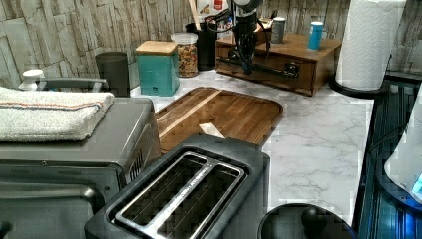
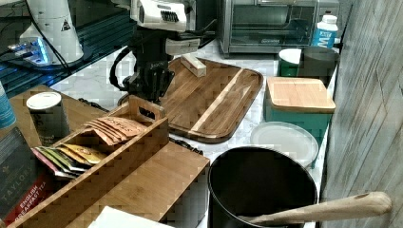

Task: Close the drawer.

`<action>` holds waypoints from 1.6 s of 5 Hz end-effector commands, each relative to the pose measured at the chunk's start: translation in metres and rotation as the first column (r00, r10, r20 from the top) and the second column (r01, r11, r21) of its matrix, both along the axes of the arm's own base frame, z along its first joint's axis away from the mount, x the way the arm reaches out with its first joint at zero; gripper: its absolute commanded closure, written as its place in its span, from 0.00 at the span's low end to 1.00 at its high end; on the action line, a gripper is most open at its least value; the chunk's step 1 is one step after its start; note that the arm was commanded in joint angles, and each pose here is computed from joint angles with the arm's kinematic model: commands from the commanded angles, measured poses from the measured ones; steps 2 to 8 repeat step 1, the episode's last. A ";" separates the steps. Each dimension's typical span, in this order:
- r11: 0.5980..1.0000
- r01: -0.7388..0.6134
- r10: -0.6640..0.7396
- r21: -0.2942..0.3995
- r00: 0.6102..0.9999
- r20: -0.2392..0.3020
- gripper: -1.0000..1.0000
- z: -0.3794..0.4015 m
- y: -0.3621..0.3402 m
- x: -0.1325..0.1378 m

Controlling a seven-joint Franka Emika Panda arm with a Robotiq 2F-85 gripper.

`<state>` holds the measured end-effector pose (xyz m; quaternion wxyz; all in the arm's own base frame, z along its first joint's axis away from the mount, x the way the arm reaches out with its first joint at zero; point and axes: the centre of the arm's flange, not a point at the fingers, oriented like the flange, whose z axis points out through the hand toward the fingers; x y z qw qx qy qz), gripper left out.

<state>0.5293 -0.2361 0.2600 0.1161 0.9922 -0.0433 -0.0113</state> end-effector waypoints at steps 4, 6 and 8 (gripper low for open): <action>0.954 0.281 -0.267 -0.108 0.955 0.127 1.00 0.064 -0.155 -0.064; 0.954 0.281 -0.267 -0.108 0.955 0.127 1.00 0.064 -0.155 -0.064; 0.954 0.281 -0.267 -0.108 0.955 0.127 1.00 0.064 -0.155 -0.064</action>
